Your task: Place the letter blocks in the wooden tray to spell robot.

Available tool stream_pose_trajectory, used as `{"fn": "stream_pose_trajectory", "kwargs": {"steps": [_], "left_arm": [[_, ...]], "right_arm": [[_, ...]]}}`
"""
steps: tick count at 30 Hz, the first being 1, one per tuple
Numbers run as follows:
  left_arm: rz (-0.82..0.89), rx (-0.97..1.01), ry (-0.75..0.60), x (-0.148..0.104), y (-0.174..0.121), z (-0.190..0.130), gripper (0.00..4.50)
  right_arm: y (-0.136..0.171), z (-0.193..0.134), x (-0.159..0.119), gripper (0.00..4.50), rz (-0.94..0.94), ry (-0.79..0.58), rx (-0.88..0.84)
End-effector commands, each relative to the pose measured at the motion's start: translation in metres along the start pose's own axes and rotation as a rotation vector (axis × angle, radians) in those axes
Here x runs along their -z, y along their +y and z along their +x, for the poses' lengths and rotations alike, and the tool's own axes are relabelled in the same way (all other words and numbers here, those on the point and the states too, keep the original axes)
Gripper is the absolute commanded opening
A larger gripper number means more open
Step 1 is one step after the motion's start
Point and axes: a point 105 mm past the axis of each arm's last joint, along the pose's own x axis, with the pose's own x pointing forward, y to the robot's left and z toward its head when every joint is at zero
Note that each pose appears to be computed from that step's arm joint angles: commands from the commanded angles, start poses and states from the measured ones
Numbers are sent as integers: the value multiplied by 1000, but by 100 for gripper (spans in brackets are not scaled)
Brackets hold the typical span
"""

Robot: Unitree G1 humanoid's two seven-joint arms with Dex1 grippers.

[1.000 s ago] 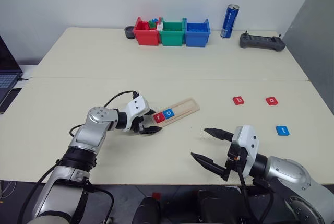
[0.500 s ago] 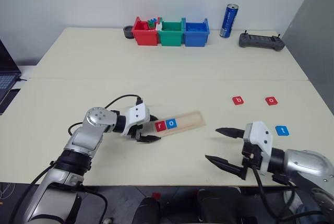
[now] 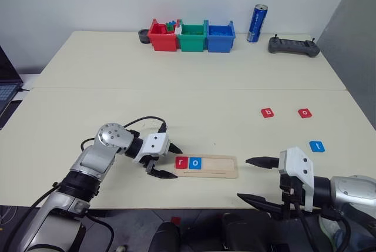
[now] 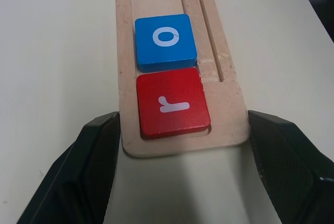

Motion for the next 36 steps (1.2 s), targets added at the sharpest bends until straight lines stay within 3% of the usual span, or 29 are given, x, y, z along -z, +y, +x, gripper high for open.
{"fn": "stream_pose_trajectory", "kwargs": {"steps": [1,8,11,12,22,29,36], "left_arm": [[-6,32,26,8,-4,5,344],[-13,28,-21,5,0,7,344],[-21,13,-27,5,4,5,443],[-22,7,-32,4,5,4,447],[-24,-149,-100,-7,16,-32,447],[-92,-345,-211,-26,22,-62,447],[-124,-282,-227,-35,0,-66,447]], "right_arm": [[-4,-6,-7,450,-48,-8,29],[-6,-8,-8,450,-53,-1,37],[-6,-8,-8,450,-56,1,39],[-6,-8,-8,450,-57,1,41],[-12,-12,-10,450,-51,-18,79],[-31,-22,-16,450,-28,-93,213],[-70,-28,-17,450,33,-151,442]]}}
